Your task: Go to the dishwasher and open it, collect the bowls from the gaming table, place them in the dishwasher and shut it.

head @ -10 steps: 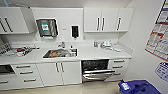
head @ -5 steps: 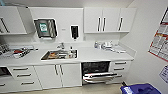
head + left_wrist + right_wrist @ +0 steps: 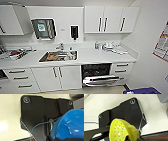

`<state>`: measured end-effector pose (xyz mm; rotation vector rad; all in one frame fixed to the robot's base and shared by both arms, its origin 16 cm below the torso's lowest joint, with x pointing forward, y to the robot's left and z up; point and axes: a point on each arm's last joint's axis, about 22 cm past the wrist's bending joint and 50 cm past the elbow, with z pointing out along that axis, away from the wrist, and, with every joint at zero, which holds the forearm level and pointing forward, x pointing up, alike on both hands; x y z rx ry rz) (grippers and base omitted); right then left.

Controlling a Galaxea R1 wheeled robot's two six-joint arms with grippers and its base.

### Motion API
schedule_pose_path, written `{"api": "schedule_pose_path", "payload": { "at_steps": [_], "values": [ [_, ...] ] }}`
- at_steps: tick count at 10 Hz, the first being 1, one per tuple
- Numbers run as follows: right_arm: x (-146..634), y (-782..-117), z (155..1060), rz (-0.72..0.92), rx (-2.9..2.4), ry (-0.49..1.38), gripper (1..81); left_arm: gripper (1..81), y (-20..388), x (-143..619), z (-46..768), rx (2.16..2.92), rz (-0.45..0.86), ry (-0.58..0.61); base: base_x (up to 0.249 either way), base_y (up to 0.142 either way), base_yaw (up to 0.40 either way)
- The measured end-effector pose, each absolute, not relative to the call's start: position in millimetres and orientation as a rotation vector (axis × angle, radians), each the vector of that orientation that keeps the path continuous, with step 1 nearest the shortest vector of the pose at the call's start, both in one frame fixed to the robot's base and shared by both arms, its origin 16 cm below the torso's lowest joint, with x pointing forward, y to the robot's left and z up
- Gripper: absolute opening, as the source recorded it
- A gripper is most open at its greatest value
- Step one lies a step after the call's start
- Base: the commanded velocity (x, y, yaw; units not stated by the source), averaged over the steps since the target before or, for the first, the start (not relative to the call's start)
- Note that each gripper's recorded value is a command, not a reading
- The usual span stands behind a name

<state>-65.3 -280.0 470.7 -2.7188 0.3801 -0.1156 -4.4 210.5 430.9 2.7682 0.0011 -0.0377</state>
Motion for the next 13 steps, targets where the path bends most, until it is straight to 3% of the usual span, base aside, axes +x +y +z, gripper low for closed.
{"api": "schedule_pose_path", "payload": {
  "at_steps": [4, 6, 8, 13],
  "values": [
    [-60.8, -275.5, 469.9, -0.123, -2.714, 0.380, 1.0, 1.0, 213.4, 8.8, 431.0, 2.771, -0.007, 0.001, 0.138, 0.074, 0.000],
    [-82.5, -282.8, 470.6, -0.075, -2.728, 0.380, 1.0, 1.0, 208.0, -21.8, 431.5, 2.764, -0.079, 0.002, 0.139, 0.070, 0.000],
    [-56.0, -279.1, 469.7, -0.138, -2.718, 0.379, 1.0, 1.0, 213.0, 0.9, 430.8, 2.771, -0.026, 0.001, 0.150, 0.000, 0.000],
    [-67.4, -282.0, 470.0, -0.109, -2.724, 0.379, 1.0, 1.0, 210.4, -3.1, 430.9, 2.768, -0.036, 0.001, 0.159, 0.000, 0.000]
  ]
}}
